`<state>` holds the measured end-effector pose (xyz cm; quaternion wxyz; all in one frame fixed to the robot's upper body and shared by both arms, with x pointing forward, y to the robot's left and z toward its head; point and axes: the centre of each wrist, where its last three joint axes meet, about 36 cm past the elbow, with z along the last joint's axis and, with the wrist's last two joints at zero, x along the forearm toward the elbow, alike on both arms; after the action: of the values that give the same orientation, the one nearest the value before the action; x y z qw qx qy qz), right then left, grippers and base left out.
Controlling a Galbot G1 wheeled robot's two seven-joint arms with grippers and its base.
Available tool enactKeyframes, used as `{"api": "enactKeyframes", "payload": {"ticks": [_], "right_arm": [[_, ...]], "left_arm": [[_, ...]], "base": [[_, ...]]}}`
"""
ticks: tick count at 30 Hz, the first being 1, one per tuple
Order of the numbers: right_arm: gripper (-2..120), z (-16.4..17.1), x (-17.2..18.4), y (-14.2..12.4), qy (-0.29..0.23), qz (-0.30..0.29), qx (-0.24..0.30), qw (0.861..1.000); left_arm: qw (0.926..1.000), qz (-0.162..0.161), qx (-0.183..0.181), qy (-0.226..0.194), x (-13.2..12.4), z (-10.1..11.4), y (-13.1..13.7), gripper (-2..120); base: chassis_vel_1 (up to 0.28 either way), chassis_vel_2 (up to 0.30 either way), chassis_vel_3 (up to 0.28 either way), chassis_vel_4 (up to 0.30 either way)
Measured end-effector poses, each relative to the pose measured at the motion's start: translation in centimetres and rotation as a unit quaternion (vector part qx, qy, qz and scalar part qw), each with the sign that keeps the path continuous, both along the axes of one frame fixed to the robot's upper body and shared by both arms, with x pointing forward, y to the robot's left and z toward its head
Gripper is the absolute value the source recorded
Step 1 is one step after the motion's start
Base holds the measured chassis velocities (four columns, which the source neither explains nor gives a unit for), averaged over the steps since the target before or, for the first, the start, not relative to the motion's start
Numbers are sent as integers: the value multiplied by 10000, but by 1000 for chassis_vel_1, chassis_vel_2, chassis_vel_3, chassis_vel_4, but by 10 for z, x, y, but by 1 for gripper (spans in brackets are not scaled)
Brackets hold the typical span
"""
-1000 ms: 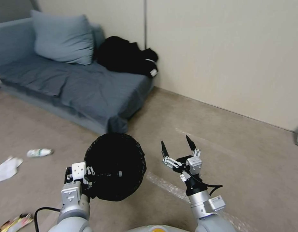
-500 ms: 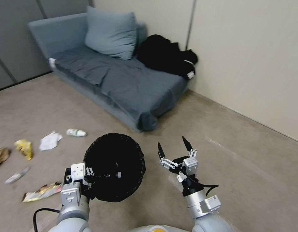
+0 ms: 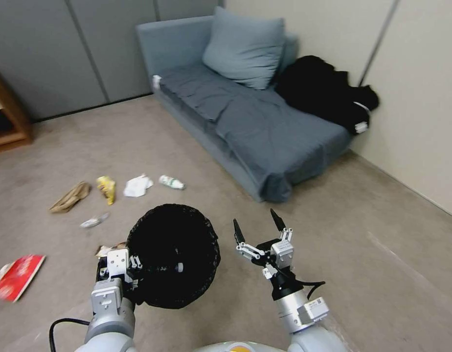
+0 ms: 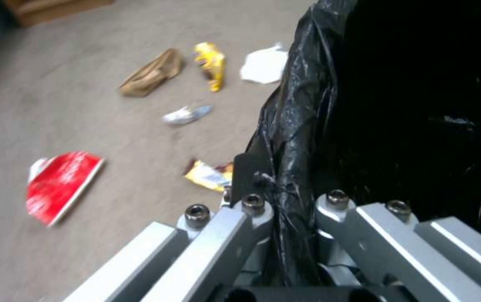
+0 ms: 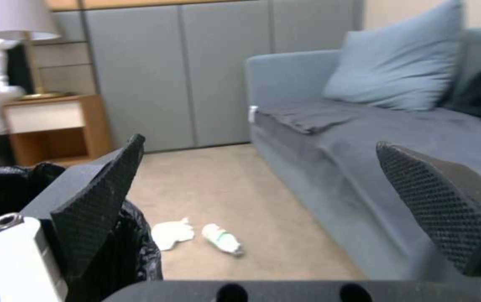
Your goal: Pick up the trash bin, then pick up the garbage from the floor and place it into the trash bin.
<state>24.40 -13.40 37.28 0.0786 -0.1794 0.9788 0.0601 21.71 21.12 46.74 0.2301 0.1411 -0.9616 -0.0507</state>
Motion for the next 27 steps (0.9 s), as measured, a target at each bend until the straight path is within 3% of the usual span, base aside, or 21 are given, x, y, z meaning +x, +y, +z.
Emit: {"api": "enactKeyframes", "payload": {"ticks": [27], "right_arm": [[100,2,3,-2,-10,81,-54,10000]], "left_arm": [[10000,-28,-11,47,2,-5,-1,1]], "base": [[123,129,127,123]]}}
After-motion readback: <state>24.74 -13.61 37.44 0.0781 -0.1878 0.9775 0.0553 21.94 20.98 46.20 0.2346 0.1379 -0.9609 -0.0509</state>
